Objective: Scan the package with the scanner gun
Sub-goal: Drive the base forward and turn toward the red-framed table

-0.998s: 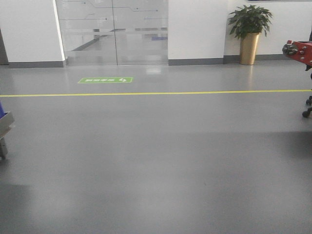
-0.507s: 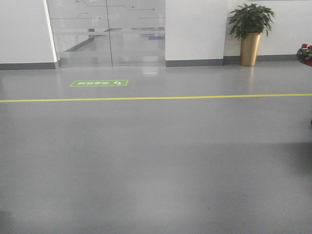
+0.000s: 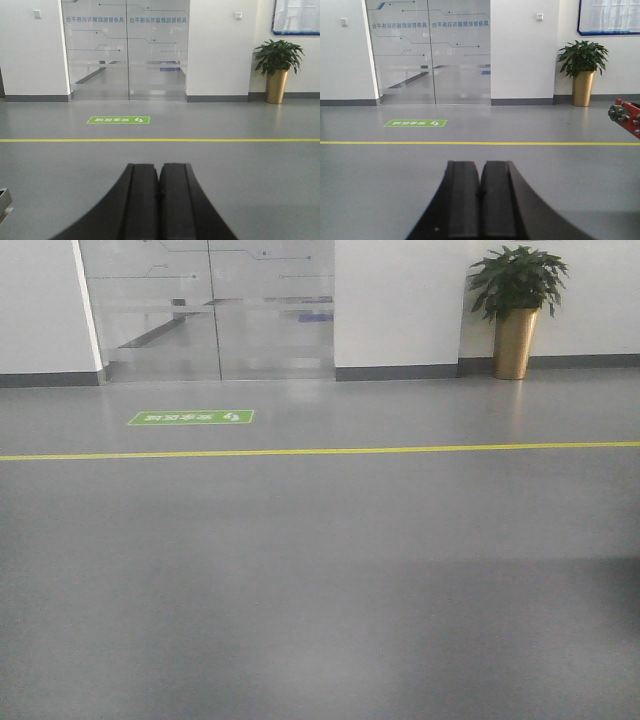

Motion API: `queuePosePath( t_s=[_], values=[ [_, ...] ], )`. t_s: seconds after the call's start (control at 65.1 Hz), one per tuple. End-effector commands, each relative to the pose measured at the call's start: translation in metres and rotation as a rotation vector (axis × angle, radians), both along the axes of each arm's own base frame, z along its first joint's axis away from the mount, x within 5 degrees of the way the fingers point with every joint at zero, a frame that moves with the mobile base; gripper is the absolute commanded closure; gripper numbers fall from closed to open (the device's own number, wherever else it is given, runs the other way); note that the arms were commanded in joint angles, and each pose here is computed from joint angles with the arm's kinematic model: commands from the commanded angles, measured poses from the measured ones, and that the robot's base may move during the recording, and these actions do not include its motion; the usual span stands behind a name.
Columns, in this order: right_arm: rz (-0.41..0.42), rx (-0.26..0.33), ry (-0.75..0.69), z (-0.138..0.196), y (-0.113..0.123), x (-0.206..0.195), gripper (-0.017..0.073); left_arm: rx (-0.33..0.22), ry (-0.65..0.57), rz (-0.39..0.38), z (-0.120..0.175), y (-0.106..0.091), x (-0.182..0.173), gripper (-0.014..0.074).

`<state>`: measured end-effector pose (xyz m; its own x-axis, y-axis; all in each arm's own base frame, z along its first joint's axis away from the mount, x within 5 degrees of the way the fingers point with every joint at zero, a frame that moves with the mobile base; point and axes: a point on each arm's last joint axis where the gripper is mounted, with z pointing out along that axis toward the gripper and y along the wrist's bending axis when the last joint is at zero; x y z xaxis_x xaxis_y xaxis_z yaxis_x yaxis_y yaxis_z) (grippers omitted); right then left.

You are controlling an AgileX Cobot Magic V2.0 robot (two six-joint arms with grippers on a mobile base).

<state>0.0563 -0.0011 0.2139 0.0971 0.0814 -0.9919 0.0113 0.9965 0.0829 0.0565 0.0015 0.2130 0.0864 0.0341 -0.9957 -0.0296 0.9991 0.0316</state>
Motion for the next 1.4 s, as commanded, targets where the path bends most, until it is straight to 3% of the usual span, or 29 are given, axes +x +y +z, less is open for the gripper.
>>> queuePosePath(
  t_s=[0.0, 1.382],
  values=[
    [-0.001, -0.001, -0.021, 0.002, -0.0001, -0.0005, 0.0721, -0.001, -0.025, -0.002, 0.0025, -0.0001, -0.0006, 0.0705],
    [-0.001, -0.001, -0.021, 0.002, -0.0001, -0.0005, 0.0721, -0.001, -0.025, -0.002, 0.0025, -0.0001, -0.0006, 0.0705]
  ],
)
